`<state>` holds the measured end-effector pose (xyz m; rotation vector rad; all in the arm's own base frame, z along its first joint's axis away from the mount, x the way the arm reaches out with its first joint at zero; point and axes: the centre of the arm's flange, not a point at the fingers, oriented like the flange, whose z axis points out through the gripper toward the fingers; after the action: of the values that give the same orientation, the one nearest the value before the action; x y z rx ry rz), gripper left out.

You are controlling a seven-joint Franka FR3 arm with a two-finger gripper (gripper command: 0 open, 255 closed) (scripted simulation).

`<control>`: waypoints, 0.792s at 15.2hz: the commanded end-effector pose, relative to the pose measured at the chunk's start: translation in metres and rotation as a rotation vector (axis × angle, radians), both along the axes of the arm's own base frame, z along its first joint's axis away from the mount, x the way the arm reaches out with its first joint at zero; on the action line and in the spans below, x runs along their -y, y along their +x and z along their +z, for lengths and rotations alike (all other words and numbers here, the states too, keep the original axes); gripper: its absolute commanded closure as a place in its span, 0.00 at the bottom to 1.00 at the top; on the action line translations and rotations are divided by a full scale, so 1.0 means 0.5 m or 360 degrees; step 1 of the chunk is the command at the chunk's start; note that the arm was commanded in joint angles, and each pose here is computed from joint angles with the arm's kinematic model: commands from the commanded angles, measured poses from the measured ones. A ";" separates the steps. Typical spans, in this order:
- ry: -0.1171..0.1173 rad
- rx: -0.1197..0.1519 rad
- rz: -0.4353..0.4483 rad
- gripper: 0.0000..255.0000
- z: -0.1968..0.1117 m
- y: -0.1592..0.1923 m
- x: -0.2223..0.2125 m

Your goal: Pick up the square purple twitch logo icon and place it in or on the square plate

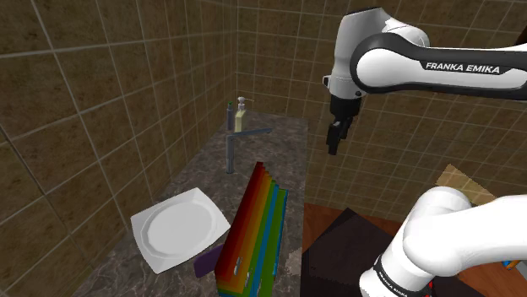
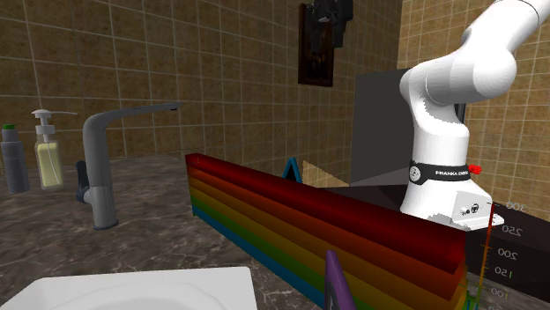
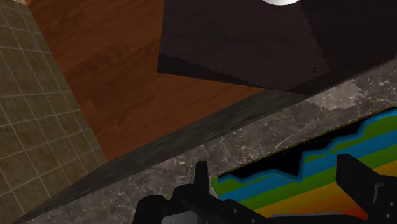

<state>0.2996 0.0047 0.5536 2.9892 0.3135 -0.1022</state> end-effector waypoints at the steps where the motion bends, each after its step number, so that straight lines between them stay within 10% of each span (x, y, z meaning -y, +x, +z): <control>1: 0.0000 0.0000 0.0000 0.00 0.000 0.000 0.000; 12: 0.0125 0.0036 0.0561 0.00 -0.165 0.146 -0.147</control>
<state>0.3662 0.0707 0.4785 2.9601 0.7991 -0.0307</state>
